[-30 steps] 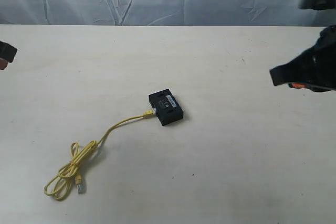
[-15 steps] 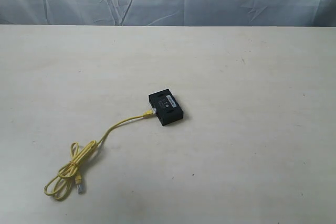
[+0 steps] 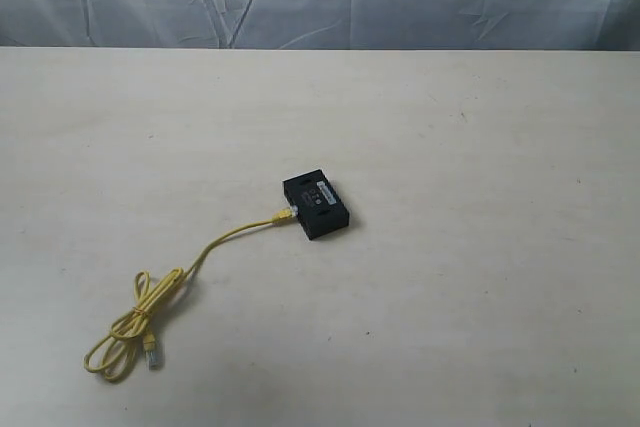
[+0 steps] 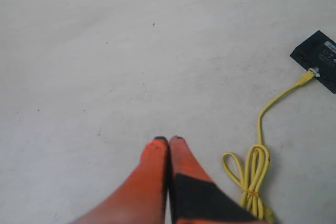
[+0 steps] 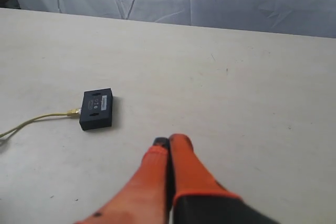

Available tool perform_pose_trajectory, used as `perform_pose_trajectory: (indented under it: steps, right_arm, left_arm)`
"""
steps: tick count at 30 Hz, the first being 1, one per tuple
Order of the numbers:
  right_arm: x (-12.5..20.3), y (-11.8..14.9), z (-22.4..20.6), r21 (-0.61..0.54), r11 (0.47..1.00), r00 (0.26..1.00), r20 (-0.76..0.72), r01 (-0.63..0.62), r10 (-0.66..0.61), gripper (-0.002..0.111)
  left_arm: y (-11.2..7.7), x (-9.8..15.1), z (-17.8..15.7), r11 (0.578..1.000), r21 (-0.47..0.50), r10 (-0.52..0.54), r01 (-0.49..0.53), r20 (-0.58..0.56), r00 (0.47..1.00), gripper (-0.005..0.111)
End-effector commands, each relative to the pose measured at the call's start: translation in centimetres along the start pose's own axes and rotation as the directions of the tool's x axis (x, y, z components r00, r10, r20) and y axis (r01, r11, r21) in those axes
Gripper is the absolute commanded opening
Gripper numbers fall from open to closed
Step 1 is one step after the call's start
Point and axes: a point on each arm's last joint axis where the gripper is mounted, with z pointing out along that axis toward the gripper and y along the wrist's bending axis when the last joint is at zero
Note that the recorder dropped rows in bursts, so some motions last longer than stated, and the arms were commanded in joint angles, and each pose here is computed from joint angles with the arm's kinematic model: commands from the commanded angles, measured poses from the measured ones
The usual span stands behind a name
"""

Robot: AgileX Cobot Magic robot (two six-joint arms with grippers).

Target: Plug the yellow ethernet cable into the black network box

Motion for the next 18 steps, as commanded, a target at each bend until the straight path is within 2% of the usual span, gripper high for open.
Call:
perform_pose_trajectory:
  steps: [1, 7, 18]
  right_arm:
    - [0.2, -0.1, -0.5, 0.036, 0.998, 0.999, 0.032, -0.045, 0.043, -0.001]
    - [0.3, -0.4, -1.8, 0.147, 0.983, 0.987, 0.127, -0.114, 0.095, -0.001]
    - [0.8, -0.4, -1.9, 0.162, 0.980, 0.985, 0.144, -0.120, 0.097, -0.001]
  left_arm:
    - [-0.1, 0.0, -0.1, 1.000, 0.005, -0.012, 0.011, 0.013, 1.000, 0.000]
    - [-0.1, 0.0, -0.1, 1.000, 0.005, -0.012, 0.011, 0.013, 1.000, 0.000]
    - [-0.1, 0.0, -0.1, 1.000, 0.004, -0.012, 0.012, 0.016, 1.000, 0.000]
